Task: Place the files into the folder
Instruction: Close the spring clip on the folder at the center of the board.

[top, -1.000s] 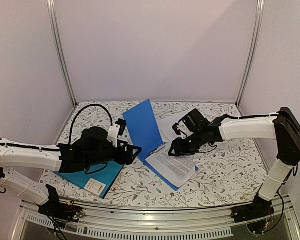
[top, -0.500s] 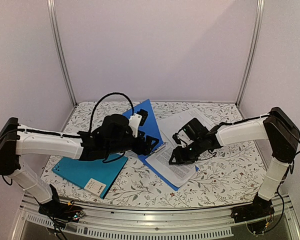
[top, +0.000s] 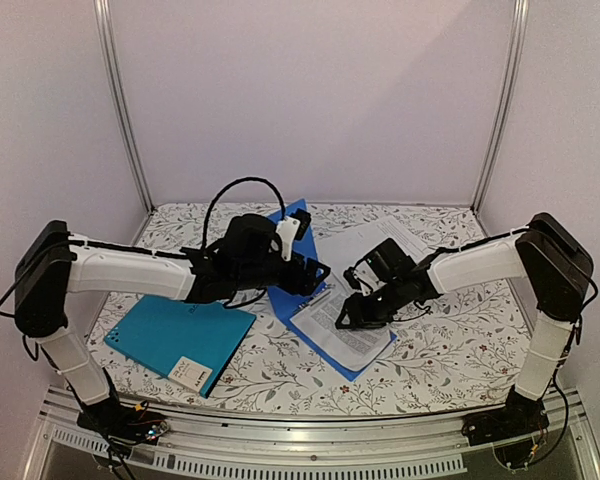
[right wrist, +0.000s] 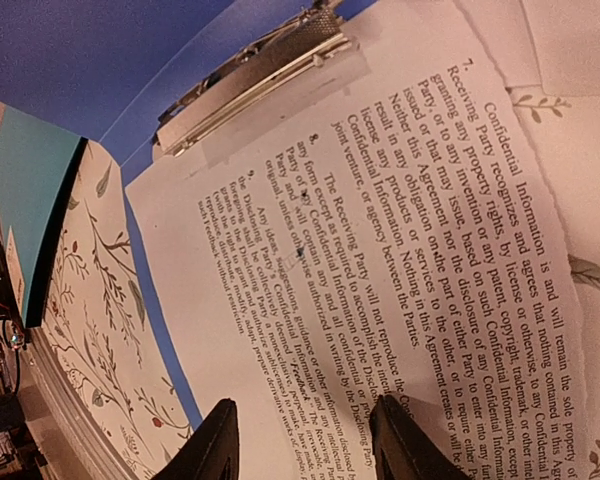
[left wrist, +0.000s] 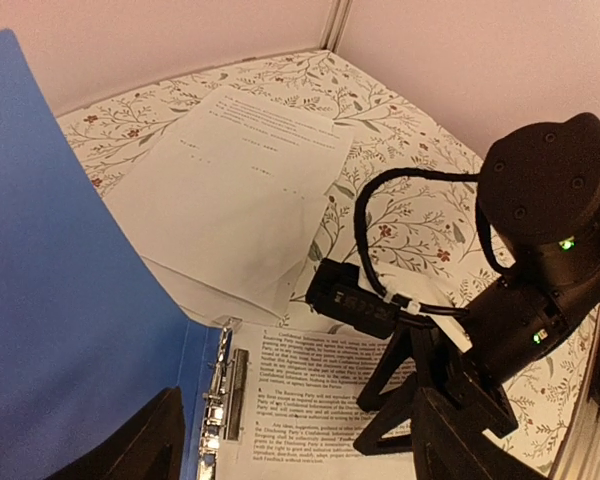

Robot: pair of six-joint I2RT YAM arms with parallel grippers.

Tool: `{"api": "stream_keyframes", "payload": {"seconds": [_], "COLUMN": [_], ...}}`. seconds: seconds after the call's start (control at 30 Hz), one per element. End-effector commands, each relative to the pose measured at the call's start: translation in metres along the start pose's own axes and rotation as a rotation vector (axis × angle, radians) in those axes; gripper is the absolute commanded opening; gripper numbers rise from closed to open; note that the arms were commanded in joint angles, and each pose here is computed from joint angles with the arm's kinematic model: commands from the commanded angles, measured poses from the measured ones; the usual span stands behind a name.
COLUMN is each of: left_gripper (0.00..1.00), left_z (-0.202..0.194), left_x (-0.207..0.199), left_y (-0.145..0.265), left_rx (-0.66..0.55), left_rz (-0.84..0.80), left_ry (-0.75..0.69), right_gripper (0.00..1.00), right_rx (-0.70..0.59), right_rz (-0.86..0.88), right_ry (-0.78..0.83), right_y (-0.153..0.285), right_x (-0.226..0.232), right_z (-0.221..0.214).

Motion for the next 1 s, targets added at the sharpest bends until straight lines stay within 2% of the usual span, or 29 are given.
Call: {"api": "stream_keyframes", "payload": {"seconds": [0.0, 0.23, 0.53, 0.67, 0.97], "left_gripper": [0.77, 0.66, 0.54, 0.51, 0.42], "left_z": [0.006, -0.001, -0.024, -0.041, -0.050], "left_x": [0.010, 0.027, 0.045, 0.046, 0.052], "left_y": [-0.016, -0.048, -0.085, -0.094, -0.114], "left_rx": [0.001, 0.074, 0.233, 0.357, 0.461], "left_rz": [-0.019, -0.068, -0.078, -0.106, -0.111], "left_ry": [0.013, 0.079, 0.042, 0.019, -0.020], "right_gripper": [0.46, 0.46, 0.46, 0.46, 0.46], "right_rx": [0.040, 0.046, 0.046, 0.047, 0.053], "right_rz": [-0.019, -0.027, -0.032, -0.032, -0.029], "right_ry": [-0.029, -0.039, -0.047, -0.052, -0.057], "right_y": [-0.011, -0.013, -0.015, -0.015, -0.018], "right_x": [-0.014, -0.018, -0.021, -0.022, -0.023], "right_z": [-0.013, -0.018, -0.021, -0.021, -0.022]}}
Point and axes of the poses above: each gripper's point midway between its finger pads, its own y axis back along the fingers, its own x axis along the line the jaws close on, z = x × y, the point moved 3 cm from there along y, back along the fingers, and after that the axes turned 2 degrees about y, right-handed, at the moved point
